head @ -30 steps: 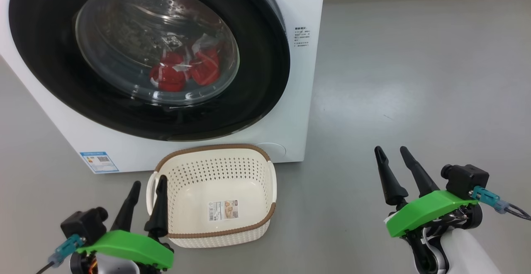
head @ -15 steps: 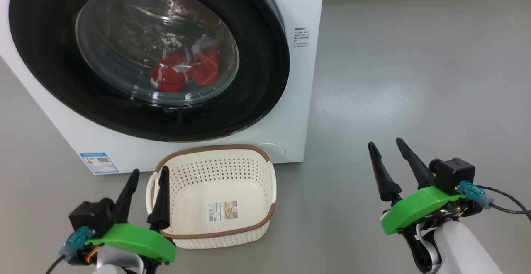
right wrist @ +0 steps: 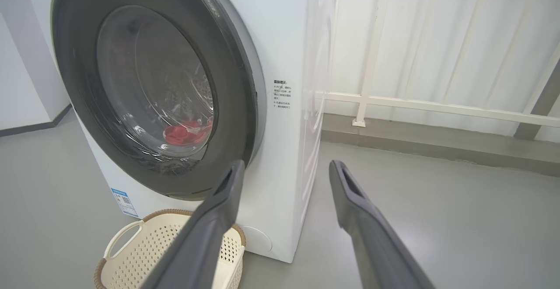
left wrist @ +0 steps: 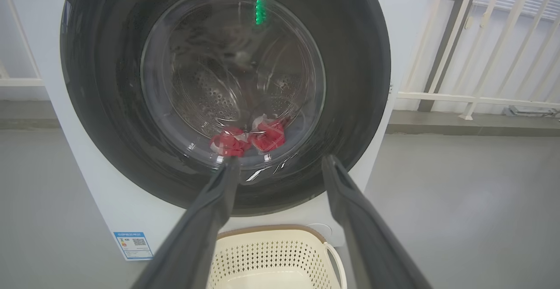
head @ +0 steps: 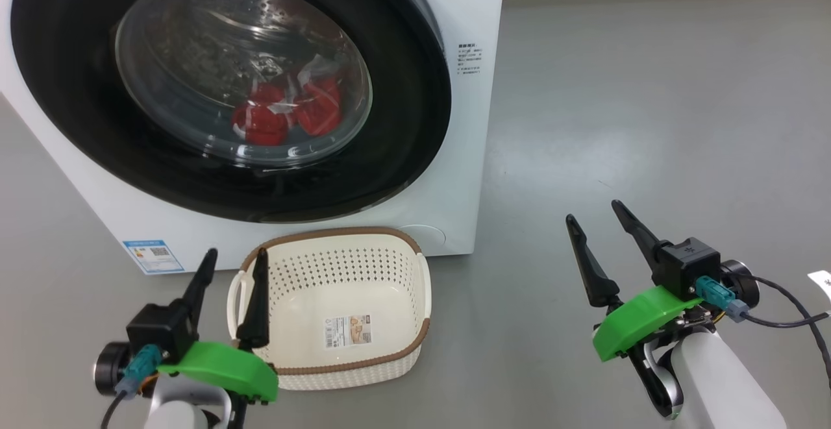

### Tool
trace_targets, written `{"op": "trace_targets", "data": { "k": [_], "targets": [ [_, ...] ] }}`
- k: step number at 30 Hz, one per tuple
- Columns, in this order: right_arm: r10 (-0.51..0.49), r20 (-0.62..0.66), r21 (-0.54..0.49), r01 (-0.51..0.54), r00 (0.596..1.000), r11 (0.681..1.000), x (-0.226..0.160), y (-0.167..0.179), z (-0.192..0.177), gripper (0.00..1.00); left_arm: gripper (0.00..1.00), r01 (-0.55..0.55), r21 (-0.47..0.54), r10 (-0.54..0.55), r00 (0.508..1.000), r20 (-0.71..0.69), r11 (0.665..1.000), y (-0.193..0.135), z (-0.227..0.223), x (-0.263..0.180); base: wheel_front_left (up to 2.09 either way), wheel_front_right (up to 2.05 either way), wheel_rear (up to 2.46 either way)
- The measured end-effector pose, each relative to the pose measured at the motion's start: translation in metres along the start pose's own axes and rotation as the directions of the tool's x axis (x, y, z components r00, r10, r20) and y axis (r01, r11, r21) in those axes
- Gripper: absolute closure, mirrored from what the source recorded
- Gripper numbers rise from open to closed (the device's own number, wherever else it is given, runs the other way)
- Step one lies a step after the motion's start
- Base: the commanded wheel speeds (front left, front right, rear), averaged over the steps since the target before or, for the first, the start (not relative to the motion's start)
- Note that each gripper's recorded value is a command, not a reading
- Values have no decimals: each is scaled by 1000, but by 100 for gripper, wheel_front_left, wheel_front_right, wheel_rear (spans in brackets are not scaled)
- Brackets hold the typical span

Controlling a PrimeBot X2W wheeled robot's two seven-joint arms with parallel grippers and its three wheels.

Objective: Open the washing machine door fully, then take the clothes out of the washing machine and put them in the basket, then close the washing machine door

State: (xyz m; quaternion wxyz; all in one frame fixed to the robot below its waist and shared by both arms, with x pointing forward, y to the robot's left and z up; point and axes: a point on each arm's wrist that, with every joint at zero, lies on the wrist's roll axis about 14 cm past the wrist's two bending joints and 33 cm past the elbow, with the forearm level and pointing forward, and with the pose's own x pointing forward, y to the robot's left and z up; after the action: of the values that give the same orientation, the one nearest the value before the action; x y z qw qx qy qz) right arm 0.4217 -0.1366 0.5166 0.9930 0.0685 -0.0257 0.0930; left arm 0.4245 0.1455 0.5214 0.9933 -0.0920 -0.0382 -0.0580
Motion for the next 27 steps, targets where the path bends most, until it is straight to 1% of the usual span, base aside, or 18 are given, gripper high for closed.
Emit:
{"op": "trace_targets", "data": {
  "k": [3, 18, 19, 20, 21, 22, 23, 27],
  "targets": [
    [8, 10, -19, -7, 1000, 1000, 3, 1, 4, 0, 0, 6, 16, -6, 1000, 12, 1000, -1, 5, 3, 0, 0, 0],
    [8, 2, -16, -8, 1000, 1000, 4, 1, 0, 0, 0, 2, 7, -2, 1000, -1, 1000, -1, -1, 3, 0, 0, 0],
    [11, -1, -14, -11, 1000, 1000, 4, 2, -1, 45, 0, 1, 8, -1, 1000, -4, 1000, -1, -2, 3, 0, 0, 0],
    [10, -3, -3, -10, 1000, 1000, 5, 2, -2, 59, 0, 2, 8, -2, 1000, -6, 1000, -2, -3, 3, 0, 0, 0],
    [7, -6, 10, -7, 1000, 1000, 5, 2, -3, 80, 0, 3, 1, -3, 1000, -9, 1000, -2, -4, 3, 0, 0, 0],
    [3, -9, 25, -3, 1000, 1000, 6, 1, -5, 80, 0, 0, -14, 0, 1000, -12, 1000, -2, -5, 4, 0, 0, 0],
    [-3, -10, 48, 4, 1000, 999, 7, 0, -6, 99, 0, -4, -26, 4, 1000, -16, 1000, -1, -7, 4, 0, 0, 0],
    [-30, 13, 182, 27, 999, 983, 20, -4, -1, 100, 0, -9, -34, 8, 1000, -26, 999, 1, -11, 7, 0, 0, 0]
  ]
}}
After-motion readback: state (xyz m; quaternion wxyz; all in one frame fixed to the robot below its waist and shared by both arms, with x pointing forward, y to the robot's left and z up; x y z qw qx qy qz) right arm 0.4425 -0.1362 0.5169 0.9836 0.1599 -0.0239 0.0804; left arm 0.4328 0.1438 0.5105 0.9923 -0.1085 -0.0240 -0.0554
